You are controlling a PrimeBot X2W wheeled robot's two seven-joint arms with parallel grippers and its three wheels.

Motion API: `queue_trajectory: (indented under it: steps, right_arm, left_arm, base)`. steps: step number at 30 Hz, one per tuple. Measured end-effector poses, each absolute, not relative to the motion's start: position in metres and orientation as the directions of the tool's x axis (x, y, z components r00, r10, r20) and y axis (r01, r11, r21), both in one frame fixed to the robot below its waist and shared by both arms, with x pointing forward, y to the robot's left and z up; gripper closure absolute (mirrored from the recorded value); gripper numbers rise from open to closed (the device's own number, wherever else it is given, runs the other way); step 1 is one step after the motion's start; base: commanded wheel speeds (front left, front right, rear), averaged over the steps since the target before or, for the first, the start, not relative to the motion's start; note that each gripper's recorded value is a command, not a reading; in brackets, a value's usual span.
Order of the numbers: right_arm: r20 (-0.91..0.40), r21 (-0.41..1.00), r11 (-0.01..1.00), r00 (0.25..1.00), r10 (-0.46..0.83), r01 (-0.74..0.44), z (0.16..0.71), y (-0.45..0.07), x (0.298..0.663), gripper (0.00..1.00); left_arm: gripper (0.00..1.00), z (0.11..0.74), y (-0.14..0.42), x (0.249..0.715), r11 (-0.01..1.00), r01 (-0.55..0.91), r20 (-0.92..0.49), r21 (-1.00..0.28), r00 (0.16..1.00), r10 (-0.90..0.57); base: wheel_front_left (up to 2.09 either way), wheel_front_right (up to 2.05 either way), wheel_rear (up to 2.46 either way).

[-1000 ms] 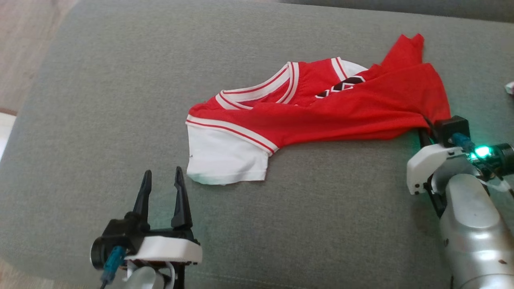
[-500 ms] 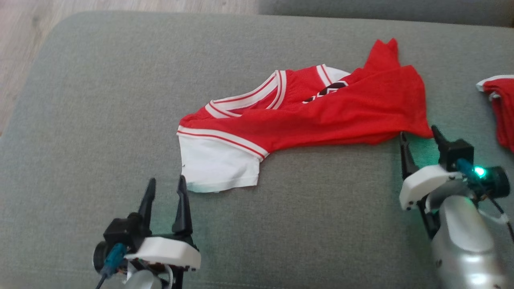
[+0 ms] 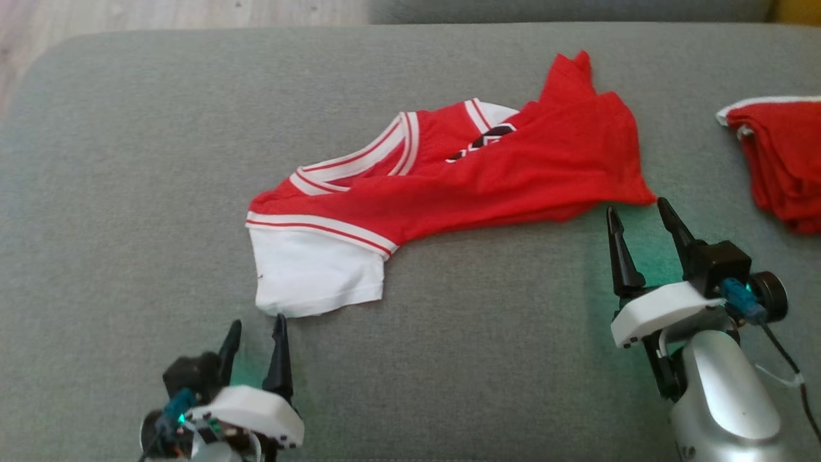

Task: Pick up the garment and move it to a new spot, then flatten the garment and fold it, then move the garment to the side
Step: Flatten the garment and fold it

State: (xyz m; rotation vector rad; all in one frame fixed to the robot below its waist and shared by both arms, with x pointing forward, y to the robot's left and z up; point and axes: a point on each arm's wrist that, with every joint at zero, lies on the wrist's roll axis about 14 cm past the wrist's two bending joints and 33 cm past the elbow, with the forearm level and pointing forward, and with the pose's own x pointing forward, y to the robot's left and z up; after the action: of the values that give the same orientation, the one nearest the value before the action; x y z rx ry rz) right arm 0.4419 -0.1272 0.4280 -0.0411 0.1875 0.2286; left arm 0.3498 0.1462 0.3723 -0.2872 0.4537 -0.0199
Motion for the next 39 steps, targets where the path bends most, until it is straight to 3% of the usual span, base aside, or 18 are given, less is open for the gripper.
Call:
queue_trajectory:
  steps: [9, 10, 11, 13, 14, 21, 26, 29, 30, 31, 32, 39]
  right_arm:
    - [-0.191, -0.01, 0.982, 0.965, 0.183, -0.188, 0.431, -0.142, 0.43, 0.0]
    - [-0.191, -0.011, 0.983, 0.965, 0.18, -0.185, 0.432, -0.143, 0.429, 0.0]
    - [-0.189, -0.012, 0.983, 0.966, 0.177, -0.183, 0.433, -0.144, 0.428, 0.0]
    - [-0.184, -0.011, 0.984, 0.968, 0.173, -0.178, 0.435, -0.146, 0.427, 0.0]
    - [-0.179, -0.008, 0.985, 0.969, 0.17, -0.174, 0.436, -0.146, 0.426, 0.0]
    - [-0.177, 0.009, 0.987, 0.971, 0.16, -0.161, 0.437, -0.149, 0.416, 0.0]
    - [-0.179, 0.036, 0.986, 0.969, 0.168, -0.164, 0.437, -0.144, 0.408, 0.0]
    - [-0.18, 0.041, 0.985, 0.969, 0.172, -0.167, 0.437, -0.143, 0.405, 0.0]
    - [-0.18, 0.048, 0.985, 0.968, 0.173, -0.167, 0.437, -0.142, 0.403, 0.0]
    - [-0.18, 0.05, 0.984, 0.968, 0.176, -0.169, 0.437, -0.141, 0.402, 0.0]
    - [-0.178, 0.055, 0.984, 0.968, 0.177, -0.17, 0.438, -0.14, 0.401, 0.0]
    - [-0.164, 0.063, 0.984, 0.971, 0.173, -0.165, 0.443, -0.141, 0.393, 0.0]
  left_arm:
    - [0.0, 0.363, 0.135, 0.369, 0.959, 0.003, -0.443, -0.284, 0.886, -0.134]
    - [0.2, 0.362, 0.134, 0.37, 0.959, 0.004, -0.445, -0.282, 0.885, -0.135]
    - [0.51, 0.362, 0.134, 0.371, 0.959, 0.005, -0.444, -0.282, 0.886, -0.135]
    - [0.87, 0.362, 0.132, 0.372, 0.957, 0.014, -0.442, -0.291, 0.885, -0.148]
    - [1.0, 0.362, 0.13, 0.372, 0.956, 0.02, -0.441, -0.293, 0.884, -0.153]
    - [1.0, 0.374, 0.128, 0.364, 0.951, 0.034, -0.407, -0.307, 0.898, -0.164]
    - [1.0, 0.371, 0.129, 0.331, 0.944, 0.019, -0.44, -0.329, 0.882, -0.171]
    - [0.71, 0.369, 0.132, 0.319, 0.943, 0.008, -0.463, -0.333, 0.87, -0.171]
    - [0.71, 0.369, 0.134, 0.315, 0.943, 0.001, -0.467, -0.333, 0.869, -0.166]
    - [0.55, 0.371, 0.137, 0.313, 0.945, -0.007, -0.468, -0.328, 0.87, -0.156]
    - [0.0, 0.373, 0.14, 0.312, 0.946, -0.011, -0.462, -0.324, 0.874, -0.148]
    - [0.0, 0.399, 0.142, 0.322, 0.945, -0.009, -0.382, -0.327, 0.916, -0.123]
  base:
    - [0.0, 0.0, 0.0]
    - [0.0, 0.0, 0.0]
    - [0.0, 0.0, 0.0]
    - [0.0, 0.0, 0.0]
    - [0.0, 0.0, 0.0]
    - [0.0, 0.0, 0.0]
    - [0.0, 0.0, 0.0]
    - [0.0, 0.0, 0.0]
    - [0.0, 0.0, 0.0]
    - [0.0, 0.0, 0.0]
    - [0.0, 0.0, 0.0]
    - [0.0, 0.0, 0.0]
